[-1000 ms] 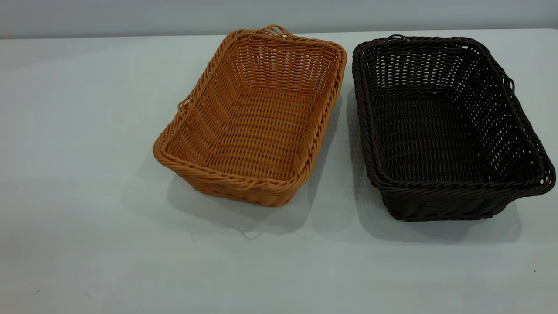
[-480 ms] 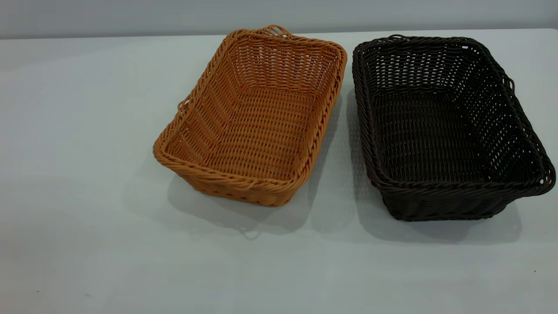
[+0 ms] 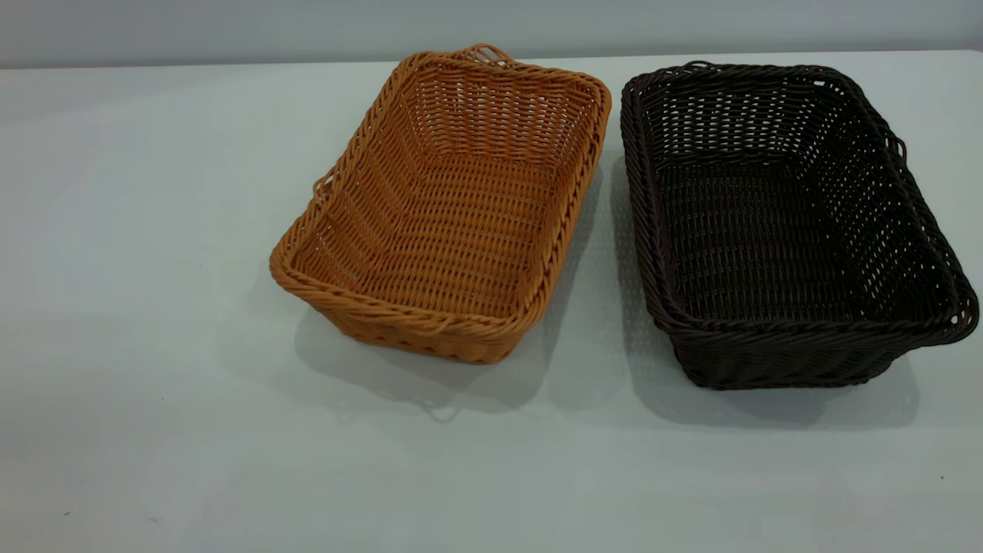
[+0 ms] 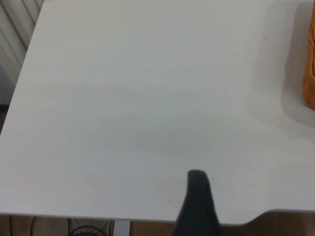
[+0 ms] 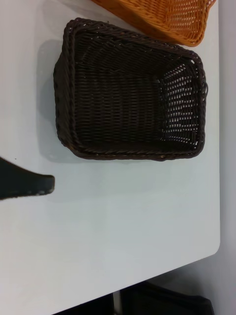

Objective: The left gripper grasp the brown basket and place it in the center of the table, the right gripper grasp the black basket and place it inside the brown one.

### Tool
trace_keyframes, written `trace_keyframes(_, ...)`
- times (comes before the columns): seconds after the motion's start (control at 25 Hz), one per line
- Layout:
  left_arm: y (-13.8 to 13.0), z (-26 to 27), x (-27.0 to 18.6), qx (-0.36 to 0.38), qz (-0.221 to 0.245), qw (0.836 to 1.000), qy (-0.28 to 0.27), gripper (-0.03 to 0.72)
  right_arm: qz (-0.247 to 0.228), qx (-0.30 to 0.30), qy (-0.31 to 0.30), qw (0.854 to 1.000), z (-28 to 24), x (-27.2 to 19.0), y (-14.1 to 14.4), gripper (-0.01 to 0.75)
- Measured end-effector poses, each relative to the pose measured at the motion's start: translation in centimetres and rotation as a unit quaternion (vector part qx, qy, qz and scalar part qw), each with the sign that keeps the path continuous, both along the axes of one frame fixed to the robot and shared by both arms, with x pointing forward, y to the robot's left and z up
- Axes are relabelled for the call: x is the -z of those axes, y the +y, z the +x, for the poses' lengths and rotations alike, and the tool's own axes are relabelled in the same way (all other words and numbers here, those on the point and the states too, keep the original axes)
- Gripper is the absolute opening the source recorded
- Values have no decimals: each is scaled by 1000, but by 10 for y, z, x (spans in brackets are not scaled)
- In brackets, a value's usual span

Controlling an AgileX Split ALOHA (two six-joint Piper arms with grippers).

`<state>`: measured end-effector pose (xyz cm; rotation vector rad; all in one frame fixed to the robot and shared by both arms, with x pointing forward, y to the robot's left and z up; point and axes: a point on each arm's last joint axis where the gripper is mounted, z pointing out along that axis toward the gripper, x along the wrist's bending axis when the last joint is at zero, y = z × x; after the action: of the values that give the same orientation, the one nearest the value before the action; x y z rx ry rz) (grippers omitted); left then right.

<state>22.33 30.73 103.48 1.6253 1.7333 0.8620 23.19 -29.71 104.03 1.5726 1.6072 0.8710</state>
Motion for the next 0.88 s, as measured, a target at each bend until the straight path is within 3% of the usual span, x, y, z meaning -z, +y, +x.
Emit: trace_keyframes(0.88, 0, 0, -2, 0, 1, 1000, -4, 524, 5, -5, -3, 1000, 2, -2, 1, 584)
